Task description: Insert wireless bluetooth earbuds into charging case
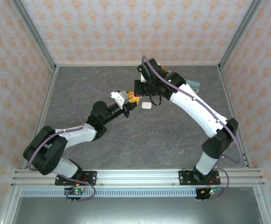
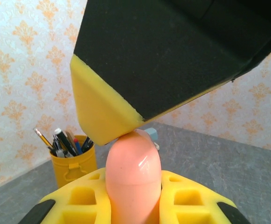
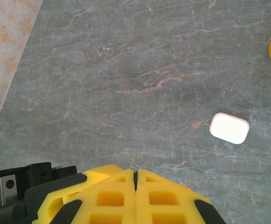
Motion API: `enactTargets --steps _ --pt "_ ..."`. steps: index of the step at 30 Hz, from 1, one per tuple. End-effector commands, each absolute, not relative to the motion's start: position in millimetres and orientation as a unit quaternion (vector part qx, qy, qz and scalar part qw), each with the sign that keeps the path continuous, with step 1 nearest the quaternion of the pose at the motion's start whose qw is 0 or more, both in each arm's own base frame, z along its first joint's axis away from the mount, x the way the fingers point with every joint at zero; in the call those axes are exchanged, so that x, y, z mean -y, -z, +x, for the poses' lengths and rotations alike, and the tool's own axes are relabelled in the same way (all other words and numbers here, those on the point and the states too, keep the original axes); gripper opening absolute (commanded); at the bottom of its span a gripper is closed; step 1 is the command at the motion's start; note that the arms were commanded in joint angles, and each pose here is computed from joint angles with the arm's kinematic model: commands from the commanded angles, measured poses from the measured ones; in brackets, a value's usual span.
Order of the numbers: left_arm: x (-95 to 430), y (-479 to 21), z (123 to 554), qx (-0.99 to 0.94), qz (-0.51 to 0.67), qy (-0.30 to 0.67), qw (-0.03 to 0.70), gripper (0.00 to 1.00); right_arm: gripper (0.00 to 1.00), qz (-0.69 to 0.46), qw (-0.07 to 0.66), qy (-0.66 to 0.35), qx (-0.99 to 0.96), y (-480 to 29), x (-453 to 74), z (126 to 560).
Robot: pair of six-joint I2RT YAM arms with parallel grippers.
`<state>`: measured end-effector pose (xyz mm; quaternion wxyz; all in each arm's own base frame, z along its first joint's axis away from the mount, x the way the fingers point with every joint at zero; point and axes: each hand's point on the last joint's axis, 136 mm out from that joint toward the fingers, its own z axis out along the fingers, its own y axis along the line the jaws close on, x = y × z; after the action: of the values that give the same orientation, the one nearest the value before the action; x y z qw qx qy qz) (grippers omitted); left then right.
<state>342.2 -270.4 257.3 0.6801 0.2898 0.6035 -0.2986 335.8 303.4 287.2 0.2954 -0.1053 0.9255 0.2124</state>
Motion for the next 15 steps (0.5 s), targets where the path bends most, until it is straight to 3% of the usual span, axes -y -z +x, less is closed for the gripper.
enactTargets --steps 1,9,15 --pt "262 -298 348 -0.563 0.261 0.296 0.726 0.00 0.00 -0.099 0.277 -0.206 -0.933 -275 -300 321" --pt "252 -256 365 -0.649 0.199 0.295 0.672 0.00 0.04 -0.011 0.380 -0.202 -0.903 -335 -248 337" --pt "239 -192 381 -0.765 0.117 0.274 0.572 0.00 0.08 0.035 0.360 -0.192 -0.912 -296 -219 327"
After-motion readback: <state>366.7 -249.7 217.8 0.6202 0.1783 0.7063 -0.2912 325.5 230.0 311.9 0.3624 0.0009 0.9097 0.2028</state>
